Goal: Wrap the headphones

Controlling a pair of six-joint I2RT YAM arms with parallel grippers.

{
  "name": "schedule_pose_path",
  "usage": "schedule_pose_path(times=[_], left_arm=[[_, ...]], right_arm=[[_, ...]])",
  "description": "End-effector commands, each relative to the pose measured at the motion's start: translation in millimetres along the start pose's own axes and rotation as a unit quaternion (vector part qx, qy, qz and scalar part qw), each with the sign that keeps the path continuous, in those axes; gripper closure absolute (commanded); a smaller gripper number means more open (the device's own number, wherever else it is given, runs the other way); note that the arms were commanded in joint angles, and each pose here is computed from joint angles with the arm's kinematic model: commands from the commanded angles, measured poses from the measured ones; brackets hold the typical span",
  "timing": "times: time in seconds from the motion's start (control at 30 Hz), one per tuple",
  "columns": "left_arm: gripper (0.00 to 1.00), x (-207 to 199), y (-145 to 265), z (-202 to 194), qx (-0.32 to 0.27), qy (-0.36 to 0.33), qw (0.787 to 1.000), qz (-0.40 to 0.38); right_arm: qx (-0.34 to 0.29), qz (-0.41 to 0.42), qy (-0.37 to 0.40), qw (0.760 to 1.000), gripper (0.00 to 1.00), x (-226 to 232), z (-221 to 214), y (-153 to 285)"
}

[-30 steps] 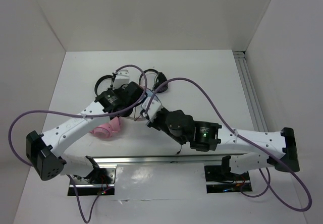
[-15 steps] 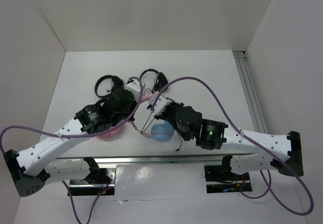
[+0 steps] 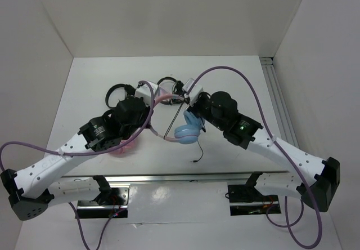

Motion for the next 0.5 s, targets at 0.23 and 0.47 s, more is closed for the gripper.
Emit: schedule_pose_path(times=[0.23, 0.47], left_arm=[[1.0, 3.2, 37.9, -31.3, 0.101, -0.103, 0.985, -0.098], [1.0, 2.3, 36.9, -29.3, 0.1, -0.108, 0.984, -0.099]], right_arm=[[-0.025, -0.141, -0.063, 0.988, 0.92, -68.6, -2.4, -8.1], [-0.04, -0.146, -0.082, 0.985, 0.85, -68.8, -3.8, -15.0]])
Point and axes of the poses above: each gripper's point midway between its finger pads, its own y axis back along the fingers, its own x axis along the line the jaws close on, z = x × y, the point moved 8 cm from there along y, back along the fingers, and after that the axes turned 8 degrees about y, right-handed, at the moved point
